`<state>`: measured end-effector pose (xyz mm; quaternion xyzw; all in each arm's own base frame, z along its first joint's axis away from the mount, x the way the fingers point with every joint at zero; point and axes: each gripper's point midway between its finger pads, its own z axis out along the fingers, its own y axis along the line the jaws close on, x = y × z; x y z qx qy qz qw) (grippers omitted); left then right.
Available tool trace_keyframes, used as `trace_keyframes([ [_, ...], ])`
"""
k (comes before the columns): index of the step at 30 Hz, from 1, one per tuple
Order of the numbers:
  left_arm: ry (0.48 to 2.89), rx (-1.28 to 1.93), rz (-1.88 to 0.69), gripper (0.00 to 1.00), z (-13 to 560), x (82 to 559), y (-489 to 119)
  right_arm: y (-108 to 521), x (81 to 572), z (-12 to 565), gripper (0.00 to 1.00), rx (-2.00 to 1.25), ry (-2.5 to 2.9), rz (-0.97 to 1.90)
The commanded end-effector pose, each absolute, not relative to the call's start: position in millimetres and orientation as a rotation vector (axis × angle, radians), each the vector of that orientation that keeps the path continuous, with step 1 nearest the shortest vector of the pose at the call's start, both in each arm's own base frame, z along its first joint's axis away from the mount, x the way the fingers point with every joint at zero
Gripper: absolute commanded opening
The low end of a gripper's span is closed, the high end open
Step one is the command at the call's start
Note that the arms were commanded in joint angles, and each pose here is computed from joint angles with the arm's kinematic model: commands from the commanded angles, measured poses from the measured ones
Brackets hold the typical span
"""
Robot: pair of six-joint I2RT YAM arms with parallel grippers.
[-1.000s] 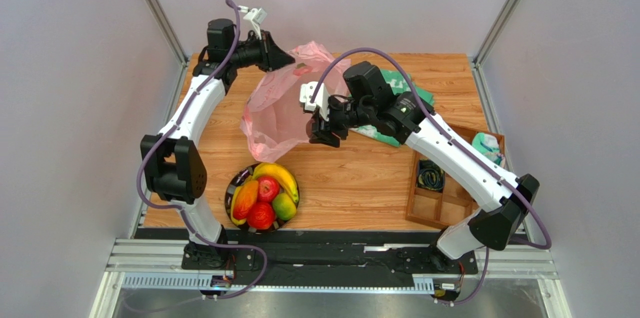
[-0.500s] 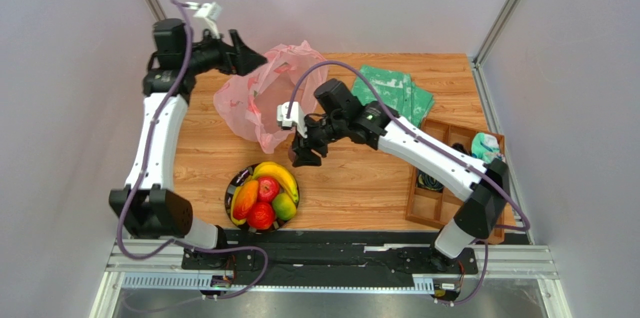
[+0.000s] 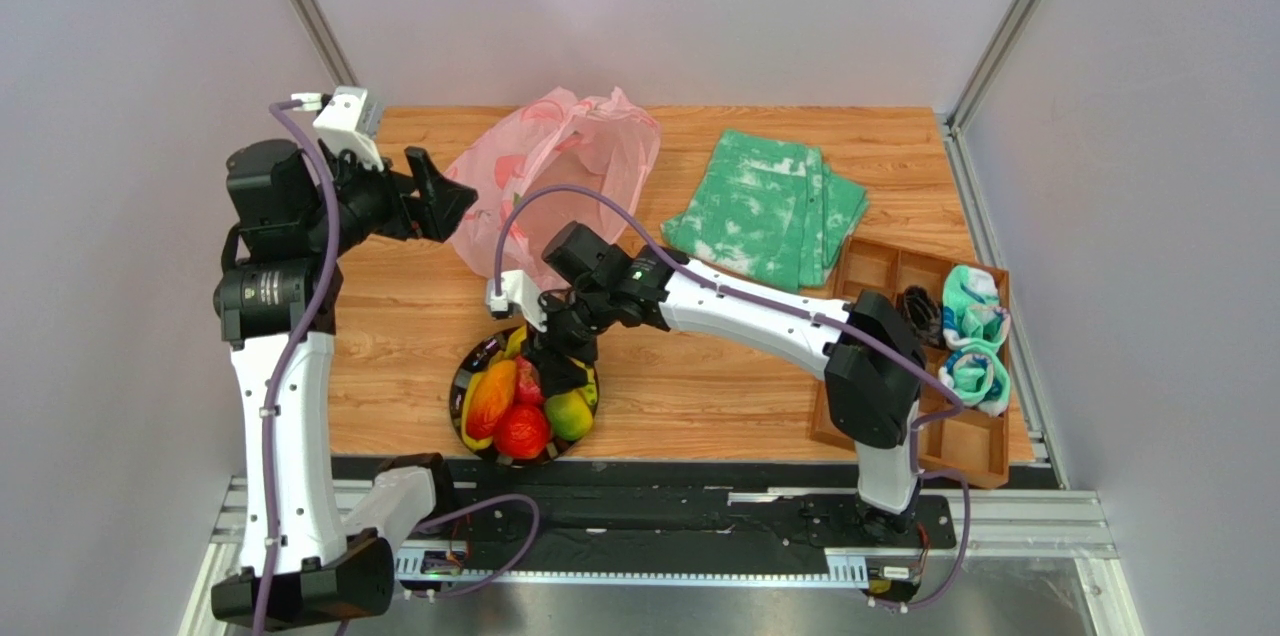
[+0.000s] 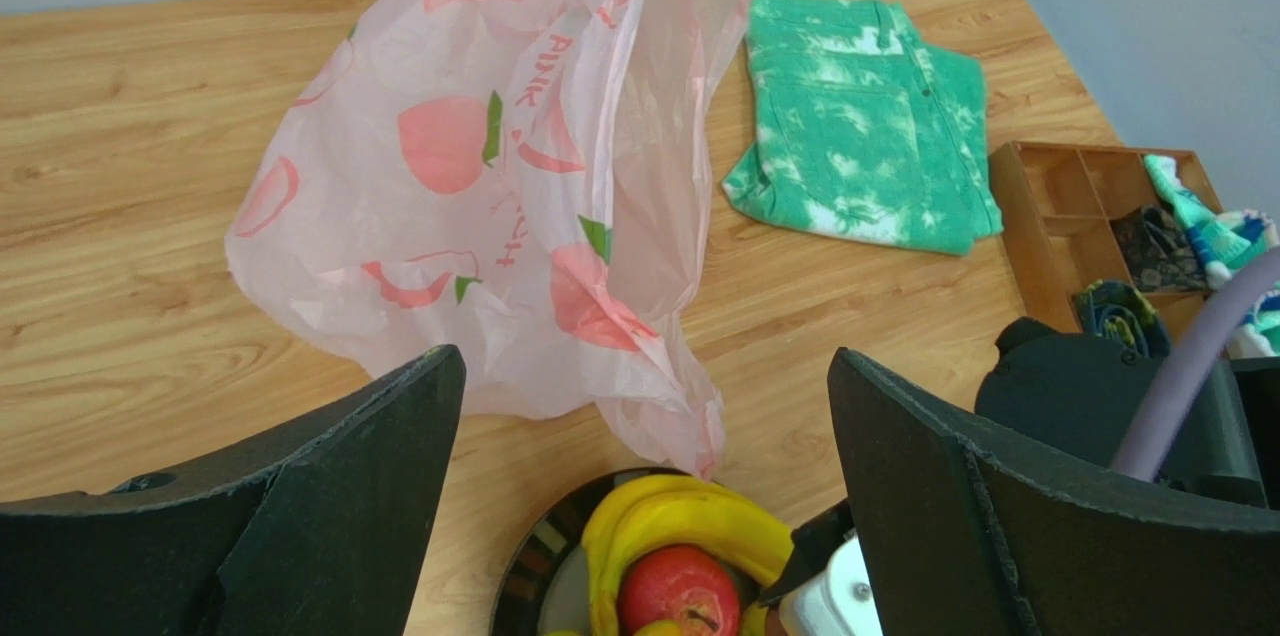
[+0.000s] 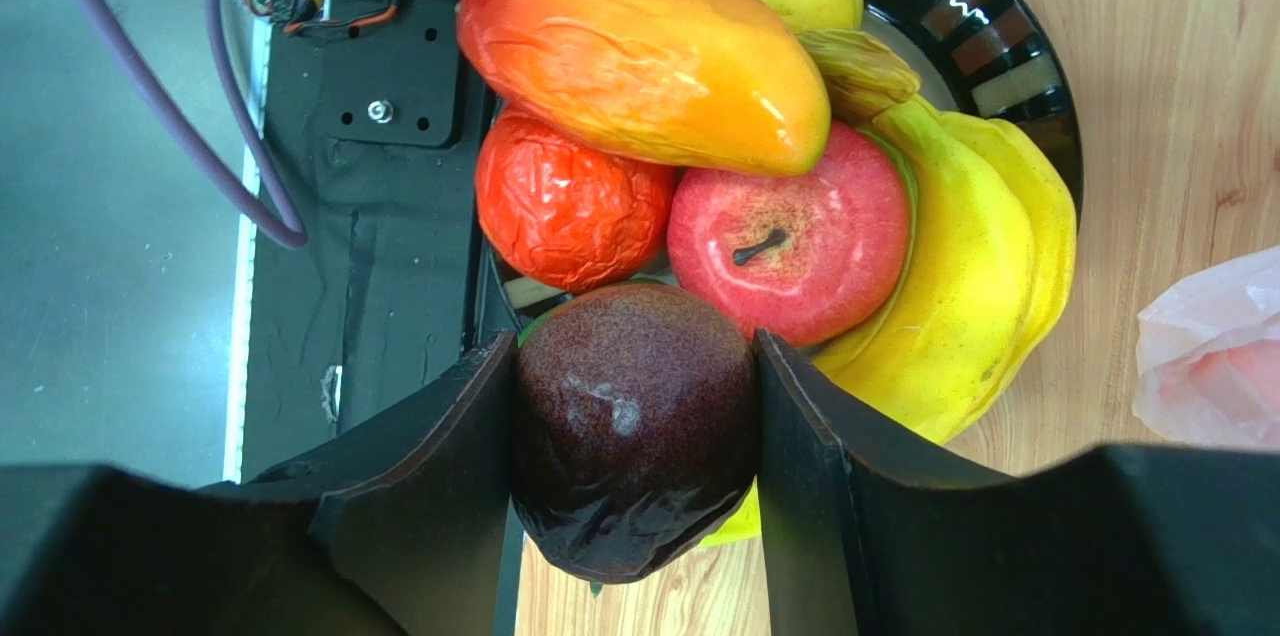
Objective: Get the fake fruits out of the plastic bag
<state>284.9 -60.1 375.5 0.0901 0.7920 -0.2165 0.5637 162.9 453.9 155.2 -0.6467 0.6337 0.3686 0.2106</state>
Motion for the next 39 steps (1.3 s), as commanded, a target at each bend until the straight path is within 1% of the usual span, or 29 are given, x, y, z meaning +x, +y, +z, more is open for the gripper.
trace_keyframes([
  [1, 1.848, 0.204, -0.465, 0.99, 376, 276, -52, 474, 169, 168, 0.44, -1.742, 1.730, 1.015],
  [2, 1.845, 0.203, -0.475, 0.99, 376, 275, -53, 475, 170, 163, 0.48, -1.734, 1.748, 1.000],
  [3, 1.845, 0.205, -0.492, 0.99, 375, 273, -55, 476, 170, 163, 0.56, -1.729, 1.751, 0.992],
  [4, 1.843, 0.207, -0.499, 0.99, 375, 272, -56, 476, 172, 161, 0.59, -1.722, 1.759, 0.976],
  [11, 1.849, 0.204, -0.555, 0.99, 369, 278, -61, 478, 193, 165, 0.78, -1.636, 1.767, 0.861],
  [14, 1.849, 0.206, -0.587, 0.99, 369, 281, -65, 476, 195, 168, 0.81, -1.630, 1.766, 0.843],
  [17, 1.850, 0.206, -0.588, 0.99, 369, 283, -64, 474, 195, 193, 0.82, -1.596, 1.733, 0.858],
  [20, 1.863, 0.174, -0.546, 0.99, 363, 285, -57, 467, 208, 239, 0.85, -1.498, 1.687, 0.831],
  [21, 1.870, 0.156, -0.495, 0.99, 360, 288, -50, 462, 217, 250, 0.86, -1.459, 1.683, 0.807],
  [22, 1.874, 0.139, -0.459, 0.99, 357, 289, -45, 452, 228, 269, 0.86, -1.401, 1.664, 0.743],
  [24, 1.888, 0.055, -0.324, 0.99, 350, 291, -23, 437, 246, 285, 0.85, -1.337, 1.659, 0.610],
  [25, 1.899, 0.036, -0.284, 0.99, 346, 291, -16, 422, 265, 291, 0.86, -1.269, 1.676, 0.473],
  [27, 1.924, 0.016, -0.188, 0.99, 338, 291, -2, 395, 286, 304, 0.89, -1.168, 1.680, 0.287],
  [28, 1.943, 0.007, -0.165, 0.99, 333, 290, 2, 371, 299, 291, 0.90, -1.120, 1.723, 0.133],
  [29, 1.963, 0.005, -0.150, 0.99, 326, 290, 5, 355, 302, 305, 0.92, -1.095, 1.675, 0.072],
  [31, 1.984, 0.011, -0.119, 0.99, 317, 289, 9, 326, 302, 297, 0.96, -1.080, 1.665, -0.028],
  [32, 2.007, 0.011, -0.120, 0.99, 306, 286, 9, 310, 299, 271, 0.97, -1.136, 1.684, -0.076],
  [33, 2.011, 0.017, -0.122, 0.99, 303, 286, 8, 294, 290, 275, 0.98, -1.126, 1.676, -0.072],
  [34, 2.019, 0.020, -0.128, 0.99, 298, 284, 7, 286, 284, 267, 0.99, -1.140, 1.689, -0.066],
  [35, 2.031, 0.025, -0.133, 0.99, 290, 281, 6, 268, 276, 237, 0.99, -1.195, 1.748, -0.091],
  [36, 2.037, 0.029, -0.135, 0.99, 286, 280, 6, 256, 268, 240, 1.00, -1.173, 1.753, -0.066],
  [37, 2.043, 0.031, -0.135, 0.99, 283, 279, 6, 249, 263, 234, 1.00, -1.178, 1.766, -0.056],
  [38, 2.050, 0.032, -0.133, 0.99, 279, 277, 5, 235, 259, 217, 1.00, -1.199, 1.806, -0.077],
  [39, 2.057, 0.028, -0.132, 0.99, 276, 276, 6, 229, 257, 213, 1.00, -1.205, 1.815, -0.076],
])
